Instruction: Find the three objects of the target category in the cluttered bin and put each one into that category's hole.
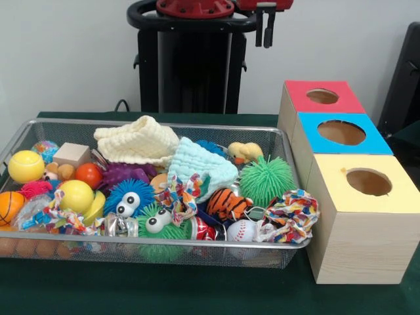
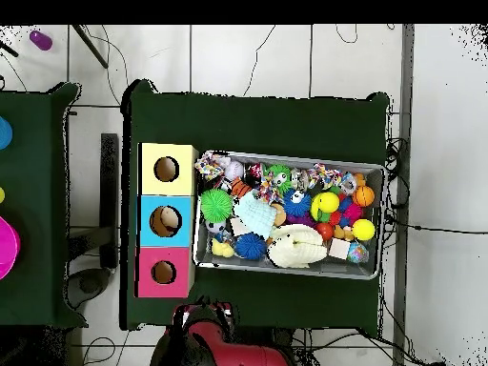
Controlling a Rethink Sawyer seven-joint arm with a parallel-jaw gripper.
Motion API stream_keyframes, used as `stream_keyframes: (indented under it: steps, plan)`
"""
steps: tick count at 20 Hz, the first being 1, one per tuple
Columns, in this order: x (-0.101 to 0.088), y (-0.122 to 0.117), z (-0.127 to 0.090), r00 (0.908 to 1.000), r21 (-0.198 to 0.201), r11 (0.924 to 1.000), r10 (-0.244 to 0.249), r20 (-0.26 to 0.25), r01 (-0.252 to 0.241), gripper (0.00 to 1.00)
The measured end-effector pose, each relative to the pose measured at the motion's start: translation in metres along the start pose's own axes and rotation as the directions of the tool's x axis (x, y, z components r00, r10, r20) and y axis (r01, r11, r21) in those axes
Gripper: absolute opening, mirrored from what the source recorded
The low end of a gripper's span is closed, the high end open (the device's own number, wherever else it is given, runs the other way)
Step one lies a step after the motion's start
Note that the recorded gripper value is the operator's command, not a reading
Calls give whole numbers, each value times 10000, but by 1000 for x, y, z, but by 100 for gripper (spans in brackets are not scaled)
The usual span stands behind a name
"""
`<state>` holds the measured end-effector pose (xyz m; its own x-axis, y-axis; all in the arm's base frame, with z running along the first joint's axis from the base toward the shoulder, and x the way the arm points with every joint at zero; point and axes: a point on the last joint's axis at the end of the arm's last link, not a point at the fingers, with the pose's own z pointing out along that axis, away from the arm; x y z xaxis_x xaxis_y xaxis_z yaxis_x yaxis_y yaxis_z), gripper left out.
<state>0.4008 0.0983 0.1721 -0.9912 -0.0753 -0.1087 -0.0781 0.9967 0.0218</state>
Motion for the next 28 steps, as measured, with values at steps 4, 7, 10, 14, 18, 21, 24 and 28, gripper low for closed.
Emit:
stream_keyframes:
  steps: [4, 7, 10, 14, 18, 21, 24, 28]
  plan:
    - [0, 0, 0, 10000, 1, 10000, -33, 0, 33, 0]
    - [0, 1, 0, 10000, -17, 10000, -66, 5, 66, 0]
    - [0, 2, 0, 10000, -26, 10000, -84, 7, 84, 0]
    - [0, 2, 0, 10000, -26, 10000, -89, 7, 89, 0]
    - [0, 2, 0, 10000, -27, 10000, -94, 8, 94, 0]
    - [-1, 3, 0, 9999, -29, 9999, -106, 16, 106, 0]
    - [0, 5, 0, 9999, -31, 9999, -159, 27, 159, 0]
    - [0, 13, -2, 9993, -36, 9993, -366, 68, 366, 0]
